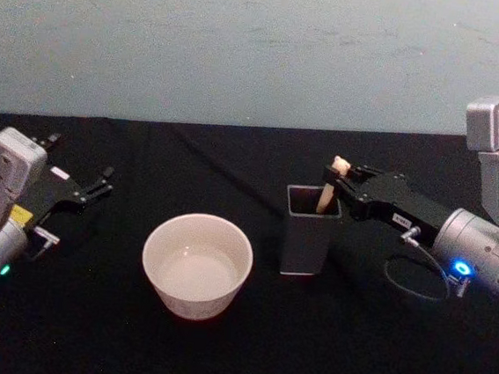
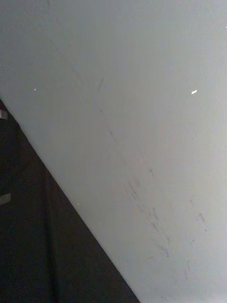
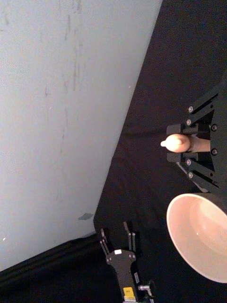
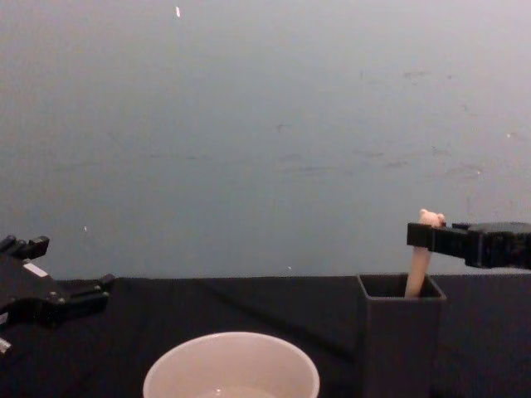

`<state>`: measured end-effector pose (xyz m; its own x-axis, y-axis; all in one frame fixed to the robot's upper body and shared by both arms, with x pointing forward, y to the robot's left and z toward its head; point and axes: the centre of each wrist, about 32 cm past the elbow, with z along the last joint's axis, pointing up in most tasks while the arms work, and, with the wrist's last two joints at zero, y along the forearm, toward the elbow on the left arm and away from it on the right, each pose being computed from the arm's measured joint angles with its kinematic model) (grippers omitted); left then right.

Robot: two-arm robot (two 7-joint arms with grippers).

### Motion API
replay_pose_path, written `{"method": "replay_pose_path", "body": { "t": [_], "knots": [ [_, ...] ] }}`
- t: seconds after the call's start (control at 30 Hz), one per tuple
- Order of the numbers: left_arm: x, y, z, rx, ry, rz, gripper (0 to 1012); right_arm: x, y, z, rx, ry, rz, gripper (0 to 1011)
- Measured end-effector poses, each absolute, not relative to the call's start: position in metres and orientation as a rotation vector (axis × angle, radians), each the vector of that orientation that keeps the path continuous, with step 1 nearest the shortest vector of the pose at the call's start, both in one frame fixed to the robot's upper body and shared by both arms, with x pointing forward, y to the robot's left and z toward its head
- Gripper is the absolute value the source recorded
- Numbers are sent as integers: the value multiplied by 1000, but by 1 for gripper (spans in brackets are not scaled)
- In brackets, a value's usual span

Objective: Pick up the stirring spoon with one hand, stir inside the cup, then place it back in its original position.

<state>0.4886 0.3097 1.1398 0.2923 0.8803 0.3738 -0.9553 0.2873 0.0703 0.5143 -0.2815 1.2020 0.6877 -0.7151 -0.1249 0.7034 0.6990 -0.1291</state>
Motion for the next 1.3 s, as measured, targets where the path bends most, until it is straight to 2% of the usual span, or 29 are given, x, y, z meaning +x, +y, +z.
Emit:
{"method": "replay_pose_path", "body": {
  "t": [1.3],
  "knots": [
    [489,310,1140,305,-285,1248,1001,517,-281,1197,-106,199,-816,214]
  ]
}}
